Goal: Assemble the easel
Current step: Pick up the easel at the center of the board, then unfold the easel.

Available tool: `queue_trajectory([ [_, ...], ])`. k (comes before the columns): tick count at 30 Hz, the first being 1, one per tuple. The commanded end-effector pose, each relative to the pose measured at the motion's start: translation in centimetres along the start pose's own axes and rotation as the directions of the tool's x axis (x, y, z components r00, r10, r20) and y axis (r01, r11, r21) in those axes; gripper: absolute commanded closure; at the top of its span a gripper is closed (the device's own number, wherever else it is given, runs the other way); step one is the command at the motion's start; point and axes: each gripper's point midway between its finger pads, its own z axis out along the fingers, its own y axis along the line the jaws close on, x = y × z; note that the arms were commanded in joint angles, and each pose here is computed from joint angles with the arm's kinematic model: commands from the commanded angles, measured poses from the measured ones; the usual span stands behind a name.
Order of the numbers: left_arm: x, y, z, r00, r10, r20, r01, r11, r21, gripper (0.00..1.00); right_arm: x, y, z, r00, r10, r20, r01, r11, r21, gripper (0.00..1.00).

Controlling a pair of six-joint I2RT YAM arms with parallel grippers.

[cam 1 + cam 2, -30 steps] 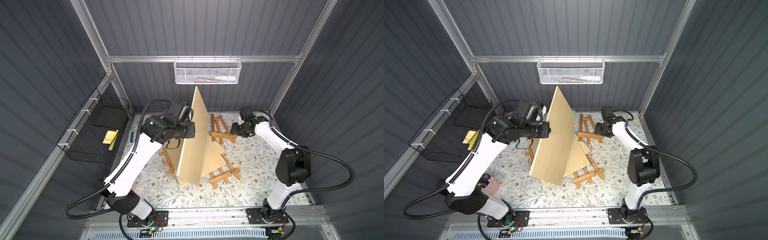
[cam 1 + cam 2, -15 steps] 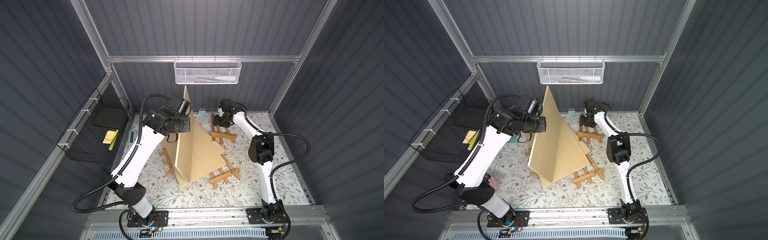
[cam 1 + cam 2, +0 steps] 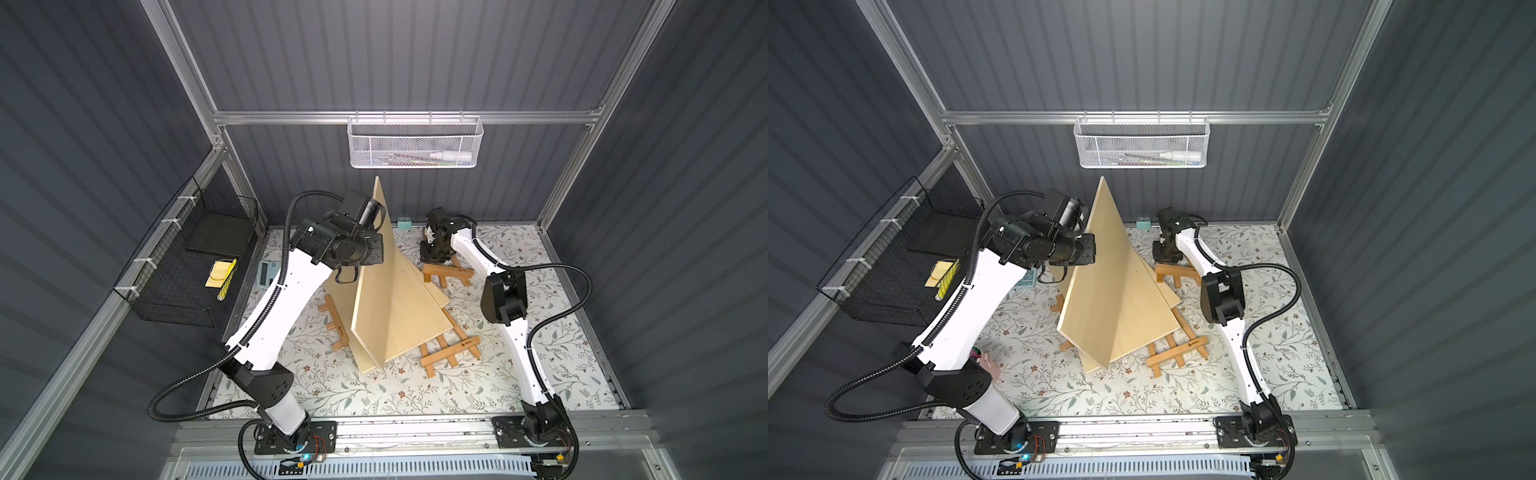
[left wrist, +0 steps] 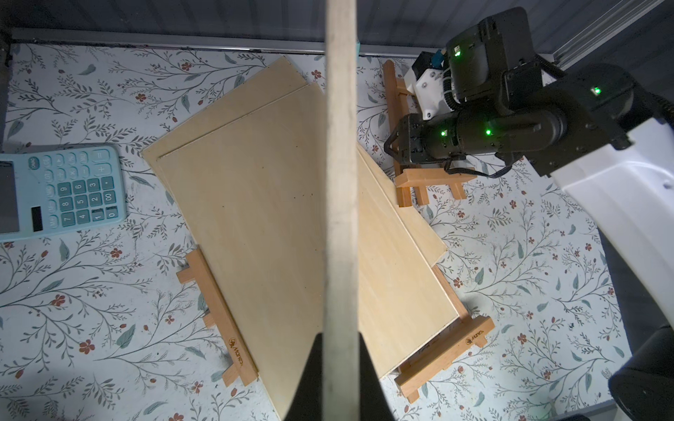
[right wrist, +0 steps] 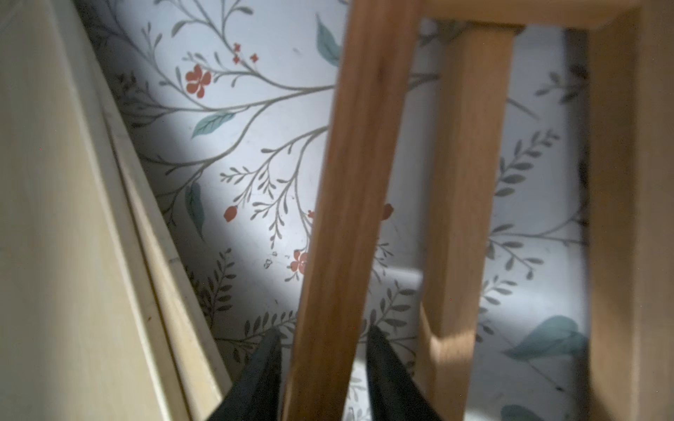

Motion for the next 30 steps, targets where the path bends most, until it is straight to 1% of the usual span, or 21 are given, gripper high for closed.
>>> queue_trajectory([
  [1,-4.7,-2.0,-2.0,0.982,-0.048,0.185,0.028,0.993,0.111,1.00,-1.2,-0.4,-2.2,0.998,-0.038,0.048,0.036,0.998,0.048,0.82],
  [3,-4.8,-2.4,-1.5,0.983,-0.046,0.175,0.025,0.992,0.123,1.00,-2.3,-0.4,-5.0,0.993,-0.058,0.101,0.051,0.997,0.066,0.90],
  [7,-4.5,-3.3,-0.3,0.987,-0.056,0.150,0.032,0.987,0.160,1.00,-2.4,-0.4,-11.0,0.981,-0.093,0.169,0.079,0.993,0.088,0.95],
  [11,-4.0,-3.5,0.4,0.989,-0.064,0.133,0.040,0.984,0.176,1.00,0.2,-0.1,-16.3,0.975,-0.134,0.177,0.123,0.990,0.073,0.98],
  [12,-4.6,-3.8,0.2,0.985,-0.072,0.159,0.041,0.981,0.190,1.00,1.1,-0.1,-17.3,0.975,-0.141,0.172,0.131,0.989,0.065,0.98],
  [15,-4.8,-3.8,0.1,0.982,-0.078,0.170,0.044,0.980,0.196,1.00,3.7,-0.3,-19.5,0.975,-0.163,0.154,0.156,0.986,0.060,0.99],
  [16,-4.8,-3.9,0.1,0.983,-0.078,0.169,0.043,0.979,0.199,1.00,4.6,-0.7,-19.9,0.977,-0.167,0.133,0.159,0.985,0.071,1.00],
  [18,-4.8,-4.0,0.1,0.982,-0.076,0.171,0.041,0.979,0.200,1.00,7.2,-2.3,-20.0,0.987,-0.161,0.025,0.157,0.979,0.133,1.00],
  [20,-4.9,-3.9,0.1,0.982,-0.075,0.172,0.040,0.979,0.200,1.00,9.3,-3.3,-20.1,0.987,-0.152,-0.057,0.159,0.972,0.172,1.00],
  [22,-4.9,-4.0,0.0,0.982,-0.069,0.174,0.033,0.979,0.201,1.00,11.4,-3.6,-20.1,0.985,-0.144,-0.092,0.157,0.973,0.166,1.00],
  [24,-4.9,-4.0,0.1,0.983,-0.061,0.173,0.027,0.980,0.196,1.00,13.2,-4.4,-19.9,0.984,-0.121,-0.129,0.144,0.972,0.187,1.00],
  [26,-4.8,-4.0,0.3,0.985,-0.050,0.168,0.017,0.981,0.193,1.00,14.5,-3.9,-20.1,0.980,-0.116,-0.159,0.139,0.980,0.144,1.00],
  [27,-4.8,-4.0,0.4,0.985,-0.046,0.169,0.014,0.982,0.188,1.00,14.6,-3.0,-20.7,0.984,-0.119,-0.133,0.132,0.987,0.094,1.00],
  [28,-4.8,-3.9,0.5,0.985,-0.042,0.168,0.011,0.983,0.184,1.00,14.2,-1.8,-21.2,0.989,-0.127,-0.078,0.129,0.991,0.024,1.00],
  [29,-4.8,-4.0,0.7,0.985,-0.037,0.167,0.006,0.983,0.184,1.00,13.7,-1.7,-21.9,0.995,-0.104,0.002,0.104,0.995,0.002,1.00],
  [30,-4.8,-4.1,0.8,0.985,-0.035,0.167,0.003,0.982,0.187,1.00,13.2,-3.2,-22.4,0.996,-0.081,0.033,0.078,0.993,0.086,1.00],
])
